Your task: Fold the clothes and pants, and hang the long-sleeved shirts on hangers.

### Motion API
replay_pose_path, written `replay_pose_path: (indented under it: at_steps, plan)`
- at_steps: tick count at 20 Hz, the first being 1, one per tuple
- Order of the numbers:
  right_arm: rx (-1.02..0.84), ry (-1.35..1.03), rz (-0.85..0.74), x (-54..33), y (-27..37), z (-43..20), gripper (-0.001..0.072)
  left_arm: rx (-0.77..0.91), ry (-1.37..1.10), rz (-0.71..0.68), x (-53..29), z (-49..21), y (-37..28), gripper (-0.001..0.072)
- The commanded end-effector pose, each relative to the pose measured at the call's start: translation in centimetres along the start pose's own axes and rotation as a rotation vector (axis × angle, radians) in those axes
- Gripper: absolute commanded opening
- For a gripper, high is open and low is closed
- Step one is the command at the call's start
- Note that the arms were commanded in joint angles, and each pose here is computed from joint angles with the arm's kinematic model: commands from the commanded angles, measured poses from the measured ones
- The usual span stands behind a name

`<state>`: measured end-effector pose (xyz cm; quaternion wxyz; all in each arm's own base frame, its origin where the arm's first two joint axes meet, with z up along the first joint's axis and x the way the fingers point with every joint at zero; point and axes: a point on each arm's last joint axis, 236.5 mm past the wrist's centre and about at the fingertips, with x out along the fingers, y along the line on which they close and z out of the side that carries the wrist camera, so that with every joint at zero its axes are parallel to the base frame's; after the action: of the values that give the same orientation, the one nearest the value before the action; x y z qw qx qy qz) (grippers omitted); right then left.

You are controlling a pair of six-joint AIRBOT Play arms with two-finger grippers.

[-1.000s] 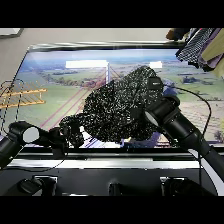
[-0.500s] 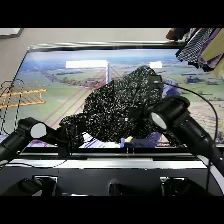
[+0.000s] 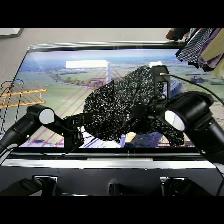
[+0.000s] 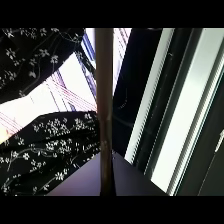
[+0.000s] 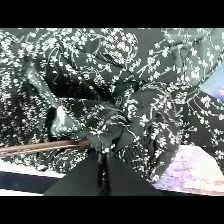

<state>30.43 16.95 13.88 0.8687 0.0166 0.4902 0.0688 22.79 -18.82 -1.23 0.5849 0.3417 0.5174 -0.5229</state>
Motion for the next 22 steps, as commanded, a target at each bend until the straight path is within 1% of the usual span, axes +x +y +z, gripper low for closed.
replay_pose_path:
  at_steps: [1,3,6,10,15,22]
  plan:
    - [0.02,-0.007,0.053,-0.6,1.2,0.3,0.0033,0.016,0.003,-0.022,0.7,1.7,0.4,0.0014]
    - [0.038,0.004,0.1,-0.7,2.3,0.1,0.0033,-0.002,-0.009,-0.007,1.4,3.1,0.7,0.0014]
    - [0.076,0.007,0.118,-0.7,2.8,0.1,0.0033,-0.019,-0.069,0.008,2.3,5.7,0.6,0.0014]
    - [0.095,0.01,0.186,-1.0,4.4,0.1,0.0033,-0.018,-0.101,-0.021,3.6,7.4,-0.4,0.0014]
    - [0.11,0.024,0.234,-1.5,5.3,-0.3,0.0033,-0.143,-0.107,-0.016,4.8,8.1,0.2,0.0015]
    - [0.109,0.028,0.229,-1.5,5.2,-0.3,0.0033,-0.113,-0.184,0.016,4.4,11.2,0.2,0.0015]
